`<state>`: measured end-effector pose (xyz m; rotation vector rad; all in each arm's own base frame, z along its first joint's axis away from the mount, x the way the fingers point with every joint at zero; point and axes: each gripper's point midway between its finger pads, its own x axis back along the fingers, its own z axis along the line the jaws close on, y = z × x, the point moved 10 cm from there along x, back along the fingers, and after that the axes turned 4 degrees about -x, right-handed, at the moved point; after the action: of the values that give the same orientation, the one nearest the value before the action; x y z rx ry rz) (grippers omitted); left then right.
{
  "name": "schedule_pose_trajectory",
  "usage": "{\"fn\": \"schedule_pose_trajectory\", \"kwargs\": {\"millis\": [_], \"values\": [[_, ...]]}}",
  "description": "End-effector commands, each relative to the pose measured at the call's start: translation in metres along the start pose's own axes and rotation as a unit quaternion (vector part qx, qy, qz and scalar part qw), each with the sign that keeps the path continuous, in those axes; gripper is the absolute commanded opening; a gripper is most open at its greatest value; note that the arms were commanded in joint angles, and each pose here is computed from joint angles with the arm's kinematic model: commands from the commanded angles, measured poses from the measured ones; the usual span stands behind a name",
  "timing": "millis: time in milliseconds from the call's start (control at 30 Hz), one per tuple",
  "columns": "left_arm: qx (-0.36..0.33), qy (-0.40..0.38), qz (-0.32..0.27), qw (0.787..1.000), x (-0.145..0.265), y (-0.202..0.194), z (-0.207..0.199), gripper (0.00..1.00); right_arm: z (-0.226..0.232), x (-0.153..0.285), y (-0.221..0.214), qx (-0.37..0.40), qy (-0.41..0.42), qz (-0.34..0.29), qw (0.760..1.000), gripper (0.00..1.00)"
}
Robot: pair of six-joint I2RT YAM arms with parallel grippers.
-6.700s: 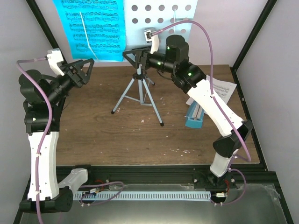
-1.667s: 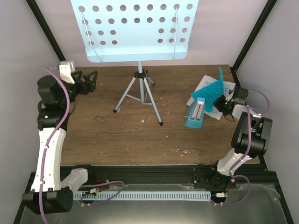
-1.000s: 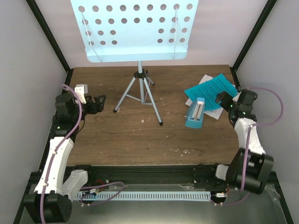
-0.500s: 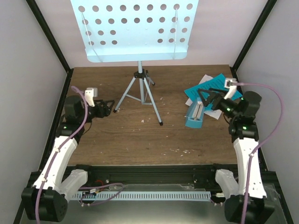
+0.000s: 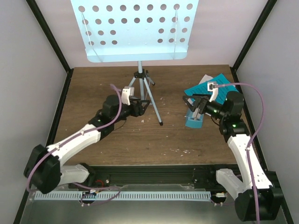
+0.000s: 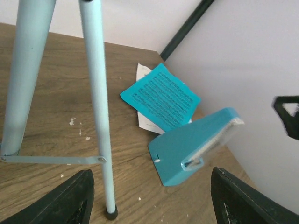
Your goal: Pack up the instrument practice props
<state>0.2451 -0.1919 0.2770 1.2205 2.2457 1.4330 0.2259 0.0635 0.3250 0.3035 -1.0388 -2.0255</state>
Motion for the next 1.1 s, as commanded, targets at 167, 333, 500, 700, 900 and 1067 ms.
{"fn": "schedule_pose_trajectory", "kwargs": {"millis": [167, 333, 500, 700, 900, 1067], "values": [[0.048, 0.08, -0.08, 0.992, -0.051, 0.017, 0.012, 0.67, 0.007, 0.004, 0.002, 0.008, -0.013, -0.02, 1.0, 1.0], [0.045, 0.083, -0.071, 0.993, -0.072, 0.016, 0.017, 0.59, 0.002, 0.002, 0.0, 0.001, -0.013, -0.018, 1.0, 1.0], [0.04, 0.098, -0.077, 0.991, -0.085, 0.014, 0.02, 0.51, -0.001, 0.001, -0.001, 0.0, -0.015, -0.021, 1.0, 1.0], [0.043, 0.092, -0.073, 0.992, -0.097, 0.008, 0.024, 0.39, -0.005, -0.002, -0.003, -0.002, -0.022, -0.02, 1.0, 1.0], [0.04, 0.092, -0.069, 0.993, -0.104, 0.005, 0.024, 0.33, -0.007, -0.002, -0.004, -0.002, -0.027, -0.023, 0.999, 1.0], [0.036, 0.082, -0.065, 0.994, -0.108, 0.002, 0.025, 0.18, -0.007, -0.002, -0.003, -0.001, -0.027, -0.024, 0.999, 1.0]]}}
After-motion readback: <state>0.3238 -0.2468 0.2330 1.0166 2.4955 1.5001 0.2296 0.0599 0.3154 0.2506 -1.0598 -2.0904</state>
